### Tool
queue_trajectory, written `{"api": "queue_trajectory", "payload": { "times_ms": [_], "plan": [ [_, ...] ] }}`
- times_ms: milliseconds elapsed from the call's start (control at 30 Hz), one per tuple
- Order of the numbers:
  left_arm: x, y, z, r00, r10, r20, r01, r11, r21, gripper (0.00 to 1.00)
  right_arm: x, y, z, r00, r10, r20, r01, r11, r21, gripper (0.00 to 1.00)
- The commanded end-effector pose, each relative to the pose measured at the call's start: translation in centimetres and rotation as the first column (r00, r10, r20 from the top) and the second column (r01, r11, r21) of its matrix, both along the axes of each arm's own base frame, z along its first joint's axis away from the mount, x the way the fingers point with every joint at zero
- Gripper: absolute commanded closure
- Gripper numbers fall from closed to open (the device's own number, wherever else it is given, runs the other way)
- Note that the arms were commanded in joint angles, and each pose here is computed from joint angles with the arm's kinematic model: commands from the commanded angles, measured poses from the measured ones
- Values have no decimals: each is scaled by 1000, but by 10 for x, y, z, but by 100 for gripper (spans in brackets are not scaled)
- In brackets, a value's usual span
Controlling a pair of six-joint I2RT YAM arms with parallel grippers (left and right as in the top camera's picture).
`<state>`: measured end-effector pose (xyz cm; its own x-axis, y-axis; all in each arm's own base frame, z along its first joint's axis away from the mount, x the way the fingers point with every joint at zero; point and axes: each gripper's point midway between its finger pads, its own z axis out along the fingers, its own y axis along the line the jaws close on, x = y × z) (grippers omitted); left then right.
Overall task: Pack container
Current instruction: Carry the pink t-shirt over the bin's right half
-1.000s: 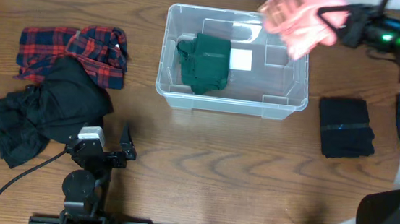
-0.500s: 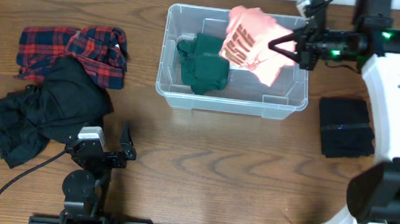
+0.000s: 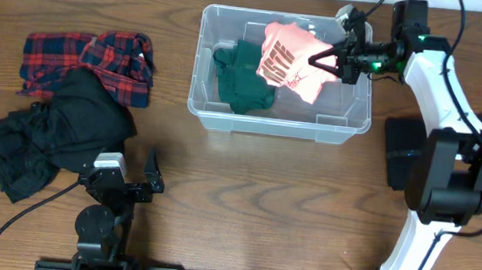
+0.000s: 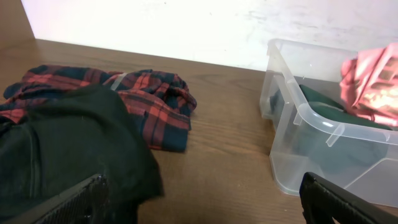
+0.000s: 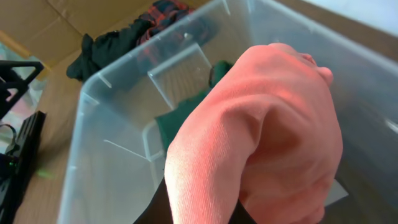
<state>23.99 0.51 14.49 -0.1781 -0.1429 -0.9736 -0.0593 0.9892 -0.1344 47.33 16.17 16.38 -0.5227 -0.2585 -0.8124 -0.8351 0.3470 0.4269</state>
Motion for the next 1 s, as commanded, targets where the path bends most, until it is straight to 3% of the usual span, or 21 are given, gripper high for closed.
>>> {"api": "queue_trajectory", "payload": {
  "times_ms": [0, 200, 367, 400, 700, 967],
  "plan": [
    [-2, 3, -16, 999, 16, -49, -16, 1000, -1, 2, 4, -6, 5, 1000, -5, -18, 6, 998, 60, 97],
    [-2, 3, -16, 999, 16, -49, -16, 1000, -1, 2, 17, -32, 7, 996, -83, -44, 86, 994, 69, 97],
    [-2, 3, -16, 999, 16, -49, -16, 1000, -1, 2, 20, -45, 7, 990, -120, -73, 125, 989, 73, 7],
    [-2, 3, -16, 999, 16, -49, -16, 1000, -1, 2, 20, -47, 7, 989, -125, -78, 131, 989, 74, 1],
    [-2, 3, -16, 999, 16, -49, -16, 1000, -1, 2, 25, -48, 20, 986, -144, -79, 151, 985, 85, 1],
    [-2, 3, -16, 999, 16, -49, -16, 1000, -1, 2, 22, -43, 70, 984, -176, -28, 178, 982, 68, 1]
  ]
}}
